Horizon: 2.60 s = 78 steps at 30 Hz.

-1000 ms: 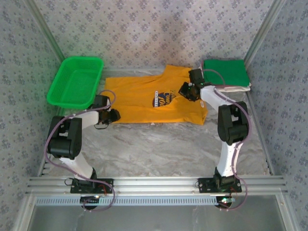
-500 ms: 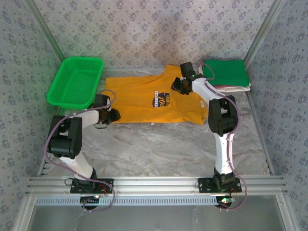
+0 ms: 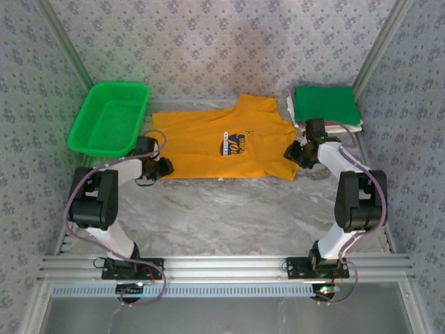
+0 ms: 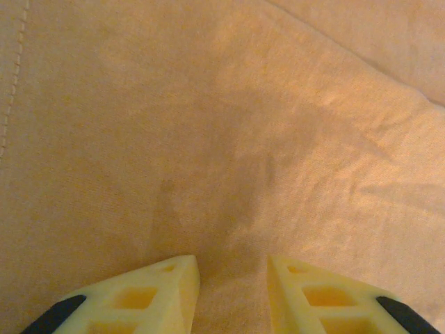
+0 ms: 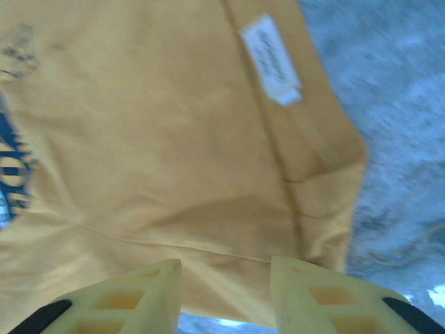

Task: Fold and stack the t-shirts

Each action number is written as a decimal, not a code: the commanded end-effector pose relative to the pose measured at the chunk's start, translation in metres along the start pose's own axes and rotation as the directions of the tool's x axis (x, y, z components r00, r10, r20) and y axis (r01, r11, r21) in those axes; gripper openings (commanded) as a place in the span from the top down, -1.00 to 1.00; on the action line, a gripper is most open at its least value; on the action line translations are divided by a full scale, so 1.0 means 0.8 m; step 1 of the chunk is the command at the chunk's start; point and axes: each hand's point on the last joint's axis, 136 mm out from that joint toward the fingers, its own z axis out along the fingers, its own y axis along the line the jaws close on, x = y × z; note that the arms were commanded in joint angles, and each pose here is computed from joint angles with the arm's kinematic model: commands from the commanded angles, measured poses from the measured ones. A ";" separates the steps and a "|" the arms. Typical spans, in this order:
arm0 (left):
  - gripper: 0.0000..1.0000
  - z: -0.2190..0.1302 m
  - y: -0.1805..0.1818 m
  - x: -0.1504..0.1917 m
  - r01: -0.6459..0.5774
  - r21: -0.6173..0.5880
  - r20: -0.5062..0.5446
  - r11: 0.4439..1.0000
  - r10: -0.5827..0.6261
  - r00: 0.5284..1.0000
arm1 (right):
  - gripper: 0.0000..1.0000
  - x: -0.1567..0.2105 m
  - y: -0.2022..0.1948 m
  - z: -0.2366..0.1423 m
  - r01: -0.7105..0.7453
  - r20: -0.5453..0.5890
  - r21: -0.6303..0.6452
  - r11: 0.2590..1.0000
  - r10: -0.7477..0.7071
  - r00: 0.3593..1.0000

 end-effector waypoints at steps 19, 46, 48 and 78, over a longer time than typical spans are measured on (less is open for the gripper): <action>0.34 0.001 0.040 0.059 0.046 -0.102 -0.179 0.994 -0.064 0.982 | 1.00 0.012 -0.025 0.052 -0.015 -0.094 -0.038 0.999 0.011 0.996; 0.10 -0.058 -0.033 0.032 -0.022 0.042 -0.099 0.999 0.026 0.995 | 0.18 -0.024 0.004 -0.041 0.048 0.085 0.031 0.998 -0.050 0.995; 0.11 -0.052 -0.033 0.025 -0.016 0.039 -0.078 0.999 0.019 0.997 | 0.22 -0.014 0.030 -0.034 0.078 0.091 -0.012 0.997 -0.077 0.993; 0.15 -0.039 0.007 0.130 0.124 -0.043 -0.157 0.991 -0.129 0.979 | 0.43 0.147 -0.036 0.013 -0.199 -0.111 -0.007 0.980 0.197 0.974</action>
